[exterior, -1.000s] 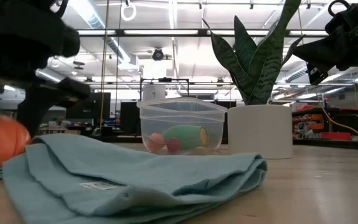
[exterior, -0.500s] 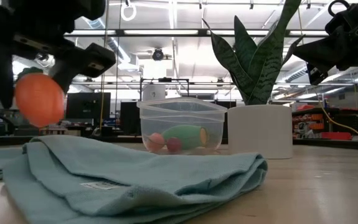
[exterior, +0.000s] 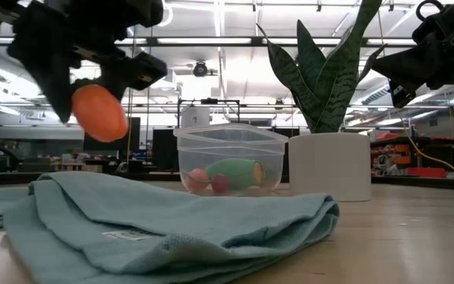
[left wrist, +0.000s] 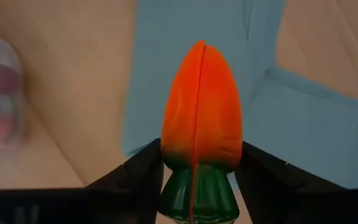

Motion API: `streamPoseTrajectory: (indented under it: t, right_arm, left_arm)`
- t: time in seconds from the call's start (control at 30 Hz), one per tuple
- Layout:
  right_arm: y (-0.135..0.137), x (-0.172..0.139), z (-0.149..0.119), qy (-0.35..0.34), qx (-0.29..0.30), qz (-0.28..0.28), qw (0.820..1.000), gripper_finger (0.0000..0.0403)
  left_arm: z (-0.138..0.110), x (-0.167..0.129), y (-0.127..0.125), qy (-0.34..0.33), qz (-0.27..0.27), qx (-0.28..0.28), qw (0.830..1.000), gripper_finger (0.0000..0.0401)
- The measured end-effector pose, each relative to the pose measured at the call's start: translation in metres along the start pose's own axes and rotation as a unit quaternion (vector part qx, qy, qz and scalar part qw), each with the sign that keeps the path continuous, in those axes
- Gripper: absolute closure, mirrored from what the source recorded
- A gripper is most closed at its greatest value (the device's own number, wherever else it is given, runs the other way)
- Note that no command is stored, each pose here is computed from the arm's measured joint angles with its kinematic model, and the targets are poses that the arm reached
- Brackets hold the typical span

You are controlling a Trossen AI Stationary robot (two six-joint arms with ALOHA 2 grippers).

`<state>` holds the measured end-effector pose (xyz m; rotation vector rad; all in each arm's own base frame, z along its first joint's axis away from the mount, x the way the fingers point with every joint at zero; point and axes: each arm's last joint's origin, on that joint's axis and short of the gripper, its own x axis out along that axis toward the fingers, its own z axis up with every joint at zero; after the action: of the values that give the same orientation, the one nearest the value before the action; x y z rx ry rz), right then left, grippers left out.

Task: Pick and placing Produce into tupperware
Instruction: Put the carrot into the container

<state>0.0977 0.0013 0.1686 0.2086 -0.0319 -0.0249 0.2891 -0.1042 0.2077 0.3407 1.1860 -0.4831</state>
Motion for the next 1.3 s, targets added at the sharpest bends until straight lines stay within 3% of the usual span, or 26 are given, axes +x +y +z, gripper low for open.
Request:
streamPoseTrajectory:
  t: [0.37,0.73,1.03,1.3]
  right_arm:
    - [0.000,0.000,0.000,0.000,0.000,0.000,1.000,0.0378]
    - [0.000,0.000,0.000,0.000,0.000,0.000,1.000,0.0378]
    - [0.000,0.000,0.000,0.000,0.000,0.000,1.000,0.0378]
    - [0.000,0.000,0.000,0.000,0.000,0.000,1.000,0.0378]
  left_arm:
    - [0.021,-0.028,0.028,-0.052,0.034,0.032,0.998,0.0220]
    - [0.027,-0.061,0.073,-0.087,0.082,0.030,0.992,0.0204]
    - [0.014,-0.074,0.113,-0.094,0.118,-0.005,0.989,0.0223]
    - [0.002,-0.082,0.143,-0.119,0.156,-0.028,0.980,0.0217]
